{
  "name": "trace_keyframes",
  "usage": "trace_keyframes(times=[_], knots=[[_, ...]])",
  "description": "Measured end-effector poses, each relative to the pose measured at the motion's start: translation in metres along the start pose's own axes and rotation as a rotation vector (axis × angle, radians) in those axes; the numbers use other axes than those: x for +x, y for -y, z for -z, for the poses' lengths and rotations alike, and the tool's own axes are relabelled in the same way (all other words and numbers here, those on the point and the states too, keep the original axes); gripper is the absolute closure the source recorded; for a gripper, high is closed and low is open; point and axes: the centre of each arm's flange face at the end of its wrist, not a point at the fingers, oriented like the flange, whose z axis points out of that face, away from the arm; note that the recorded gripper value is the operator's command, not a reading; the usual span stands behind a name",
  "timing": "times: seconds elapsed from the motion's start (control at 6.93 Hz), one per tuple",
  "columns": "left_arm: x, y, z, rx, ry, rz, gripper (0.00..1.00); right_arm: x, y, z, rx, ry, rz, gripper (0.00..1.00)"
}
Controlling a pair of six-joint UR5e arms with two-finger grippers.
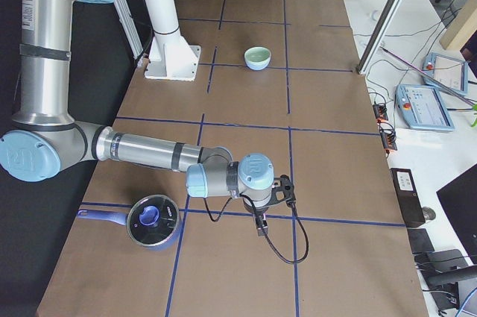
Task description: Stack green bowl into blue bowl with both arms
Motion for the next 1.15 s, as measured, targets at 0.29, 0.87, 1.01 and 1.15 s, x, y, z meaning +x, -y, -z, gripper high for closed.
trace_keyframes(times=[0.29, 0.87, 1.01, 1.15], knots=[[-0.021, -0.007, 0.016, -0.123, 0.039, 0.041, 0.00, -0.005, 0.010, 0.031, -0.049, 0.006, -0.020, 0.00], [-0.003, -0.018, -0.004, -0.247, 0.028, 0.245, 0.00, -0.033, 0.018, 0.035, -0.099, 0.022, -0.077, 0.00], [0.003, -0.022, -0.006, -0.255, 0.026, 0.242, 0.00, -0.035, 0.017, 0.033, -0.101, 0.022, -0.078, 0.00], [0.007, -0.027, -0.005, -0.257, 0.025, 0.238, 0.00, -0.035, 0.017, 0.033, -0.103, 0.022, -0.077, 0.00]])
